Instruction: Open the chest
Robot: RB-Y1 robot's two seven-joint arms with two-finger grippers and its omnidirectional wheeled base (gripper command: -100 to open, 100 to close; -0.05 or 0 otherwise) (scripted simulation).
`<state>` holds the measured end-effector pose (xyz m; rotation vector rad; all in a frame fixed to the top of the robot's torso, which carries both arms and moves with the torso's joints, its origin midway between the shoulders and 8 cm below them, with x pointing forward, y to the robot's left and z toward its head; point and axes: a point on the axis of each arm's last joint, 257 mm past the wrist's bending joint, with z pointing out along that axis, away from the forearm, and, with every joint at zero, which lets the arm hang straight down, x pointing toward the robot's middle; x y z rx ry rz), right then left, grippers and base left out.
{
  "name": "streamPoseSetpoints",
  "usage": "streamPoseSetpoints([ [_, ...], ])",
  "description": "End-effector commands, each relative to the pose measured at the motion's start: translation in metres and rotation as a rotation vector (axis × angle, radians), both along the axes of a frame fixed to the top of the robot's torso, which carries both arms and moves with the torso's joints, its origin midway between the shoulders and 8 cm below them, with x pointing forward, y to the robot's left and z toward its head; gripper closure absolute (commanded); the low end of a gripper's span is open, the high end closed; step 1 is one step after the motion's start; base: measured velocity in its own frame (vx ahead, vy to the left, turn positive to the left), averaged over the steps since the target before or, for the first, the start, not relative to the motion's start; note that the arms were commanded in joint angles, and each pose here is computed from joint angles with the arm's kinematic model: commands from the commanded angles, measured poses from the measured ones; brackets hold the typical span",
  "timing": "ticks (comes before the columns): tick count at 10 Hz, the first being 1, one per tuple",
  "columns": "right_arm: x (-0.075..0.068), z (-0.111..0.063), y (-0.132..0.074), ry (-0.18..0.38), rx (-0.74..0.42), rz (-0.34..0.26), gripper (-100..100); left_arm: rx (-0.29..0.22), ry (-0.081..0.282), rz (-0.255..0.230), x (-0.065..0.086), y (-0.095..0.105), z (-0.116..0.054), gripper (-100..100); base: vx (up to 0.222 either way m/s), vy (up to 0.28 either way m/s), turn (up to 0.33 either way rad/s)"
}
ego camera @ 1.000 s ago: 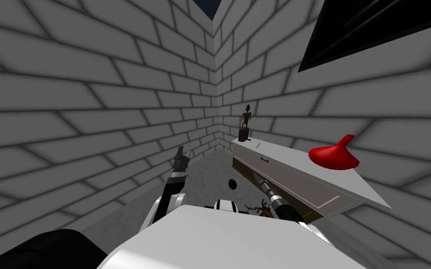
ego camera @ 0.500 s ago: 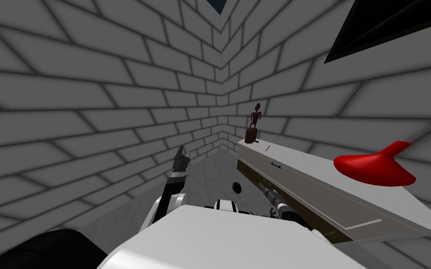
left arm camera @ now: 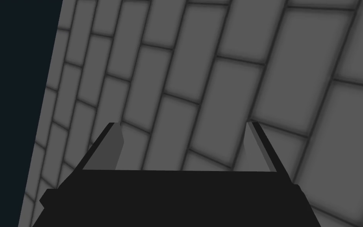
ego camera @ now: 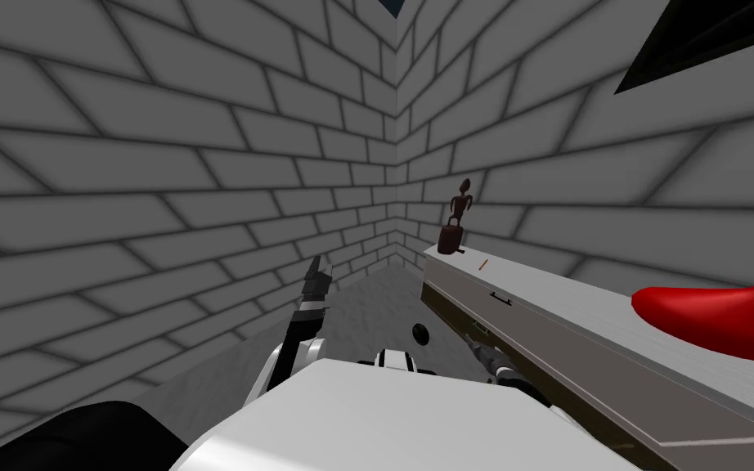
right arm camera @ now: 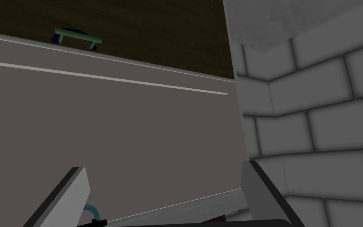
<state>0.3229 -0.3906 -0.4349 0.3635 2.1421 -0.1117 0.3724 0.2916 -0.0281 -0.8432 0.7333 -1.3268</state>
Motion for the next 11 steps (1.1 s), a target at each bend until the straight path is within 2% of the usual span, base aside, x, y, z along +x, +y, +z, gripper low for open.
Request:
streamPoseSetpoints([
  [1,-0.020,-0.016,-0.023,0.079,-0.100,-0.010,-100,0.000,0.000,0.000,0.000,0.000,0.000,0,0.057,0.029,0.061],
  [2,-0.032,-0.026,-0.042,0.135,-0.180,-0.005,-100,0.000,0.000,0.000,0.000,0.000,0.000,0,0.070,0.037,0.100],
  [3,-0.034,-0.027,-0.045,0.143,-0.186,-0.016,-100,0.000,0.000,0.000,0.000,0.000,0.000,0,0.052,0.031,0.092],
  [4,-0.048,-0.035,-0.067,0.200,-0.268,-0.016,-100,0.000,0.000,0.000,0.000,0.000,0.000,0,0.055,0.033,0.177],
  [5,-0.049,-0.035,-0.068,0.205,-0.272,-0.022,-100,0.000,0.000,0.000,0.000,0.000,0.000,0,0.049,0.029,0.062],
  [6,-0.064,-0.040,-0.092,0.264,-0.357,-0.028,-100,0.000,0.000,0.000,0.000,0.000,0.000,0,0.058,0.039,0.139],
  [7,-0.064,-0.041,-0.092,0.265,-0.358,-0.029,-100,0.000,0.000,0.000,0.000,0.000,0.000,0,0.052,0.027,0.056],
  [8,-0.077,-0.042,-0.114,0.318,-0.442,-0.034,-100,0.000,0.000,0.000,0.000,0.000,0.000,0,0.064,0.035,0.100],
  [9,-0.079,-0.044,-0.116,0.323,-0.443,-0.035,-100,0.000,0.000,0.000,0.000,0.000,0.000,0,0.052,0.026,0.085],
  [10,-0.093,-0.044,-0.139,0.378,-0.528,-0.041,-100,0.000,0.000,0.000,0.000,0.000,0.000,0,0.053,0.024,0.129],
  [11,-0.091,-0.042,-0.137,0.372,-0.526,-0.040,-100,0.000,0.000,0.000,0.000,0.000,0.000,0,0.046,0.022,0.073],
])
